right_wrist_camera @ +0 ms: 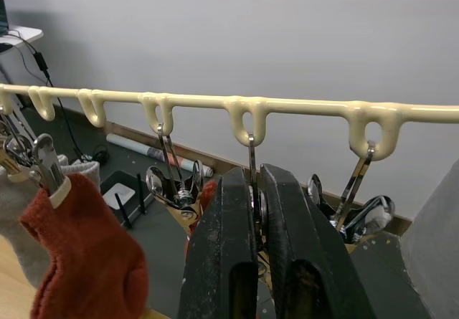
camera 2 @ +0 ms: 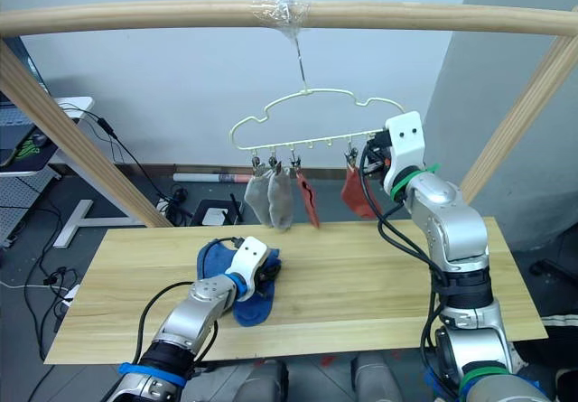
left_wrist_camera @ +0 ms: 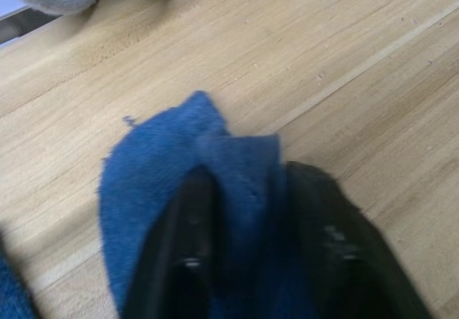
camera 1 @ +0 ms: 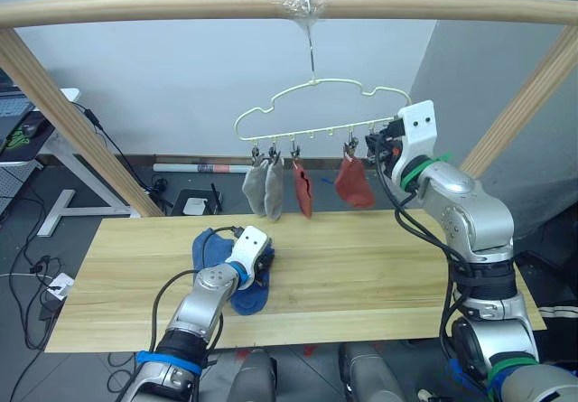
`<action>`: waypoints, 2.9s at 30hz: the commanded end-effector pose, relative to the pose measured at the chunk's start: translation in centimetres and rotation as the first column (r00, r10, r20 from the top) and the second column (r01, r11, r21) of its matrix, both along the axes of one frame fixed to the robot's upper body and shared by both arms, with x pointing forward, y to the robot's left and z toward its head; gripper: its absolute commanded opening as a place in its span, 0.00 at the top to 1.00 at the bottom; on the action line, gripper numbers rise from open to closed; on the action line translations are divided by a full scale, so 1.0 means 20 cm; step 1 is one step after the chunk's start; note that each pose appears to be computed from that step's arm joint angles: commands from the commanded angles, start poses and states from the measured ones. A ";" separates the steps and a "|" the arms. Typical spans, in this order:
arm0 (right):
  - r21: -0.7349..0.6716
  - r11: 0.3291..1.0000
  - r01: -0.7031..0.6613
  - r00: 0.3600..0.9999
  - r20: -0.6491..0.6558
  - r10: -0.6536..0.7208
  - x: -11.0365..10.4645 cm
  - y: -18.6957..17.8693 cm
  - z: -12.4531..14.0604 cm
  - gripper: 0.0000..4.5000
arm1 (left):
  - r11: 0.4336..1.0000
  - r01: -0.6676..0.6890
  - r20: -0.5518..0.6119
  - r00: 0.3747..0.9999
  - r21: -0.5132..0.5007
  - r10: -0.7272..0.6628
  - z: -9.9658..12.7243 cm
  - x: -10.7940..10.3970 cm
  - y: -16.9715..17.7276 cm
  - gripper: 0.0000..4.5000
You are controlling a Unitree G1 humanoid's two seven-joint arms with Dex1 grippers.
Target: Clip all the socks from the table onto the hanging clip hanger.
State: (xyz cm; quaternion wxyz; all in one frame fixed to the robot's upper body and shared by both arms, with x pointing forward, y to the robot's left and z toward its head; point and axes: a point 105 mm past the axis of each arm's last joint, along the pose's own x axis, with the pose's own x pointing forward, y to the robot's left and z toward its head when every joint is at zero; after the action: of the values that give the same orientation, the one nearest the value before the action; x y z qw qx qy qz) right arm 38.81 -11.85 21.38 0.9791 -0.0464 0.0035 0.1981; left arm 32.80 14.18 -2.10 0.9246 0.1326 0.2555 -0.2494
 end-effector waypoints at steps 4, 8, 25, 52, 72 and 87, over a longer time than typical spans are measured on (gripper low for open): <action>0.010 1.000 0.010 1.000 -0.004 -0.010 0.01 -0.06 0.03 1.00 | 0.984 0.164 0.084 0.982 0.063 -0.169 0.01 -0.04 -0.11 1.00; 0.028 1.000 -0.008 0.999 -0.044 0.009 0.02 -0.07 0.05 1.00 | 0.976 0.212 0.209 0.958 -0.045 -0.198 0.17 0.00 -0.22 1.00; 0.402 0.900 0.168 0.900 -0.435 0.027 -0.03 -0.11 0.11 1.00 | 0.803 0.502 0.651 0.733 -0.320 -0.199 0.84 -0.06 -0.65 1.00; 0.410 0.891 0.194 0.887 -0.462 0.019 -0.07 -0.09 0.08 1.00 | 0.757 0.565 0.723 0.666 -0.327 -0.184 0.96 0.03 -0.83 1.00; 0.441 0.886 0.144 0.897 -0.436 0.071 -0.09 -0.07 0.12 0.26 | 0.736 0.588 0.732 0.654 -0.335 -0.189 0.98 0.02 -0.88 1.00; 0.148 0.987 -0.062 0.992 -0.102 0.078 -0.29 -0.13 0.29 0.01 | 0.693 0.497 0.597 0.794 -0.522 -0.120 0.93 0.18 -0.93 1.00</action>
State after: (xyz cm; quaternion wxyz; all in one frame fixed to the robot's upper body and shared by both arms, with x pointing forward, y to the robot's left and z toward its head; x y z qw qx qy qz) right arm 33.63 -14.96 25.37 0.9685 0.0639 0.0925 0.2224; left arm 36.21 -3.74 14.77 0.8912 -0.0814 -0.1088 -0.4328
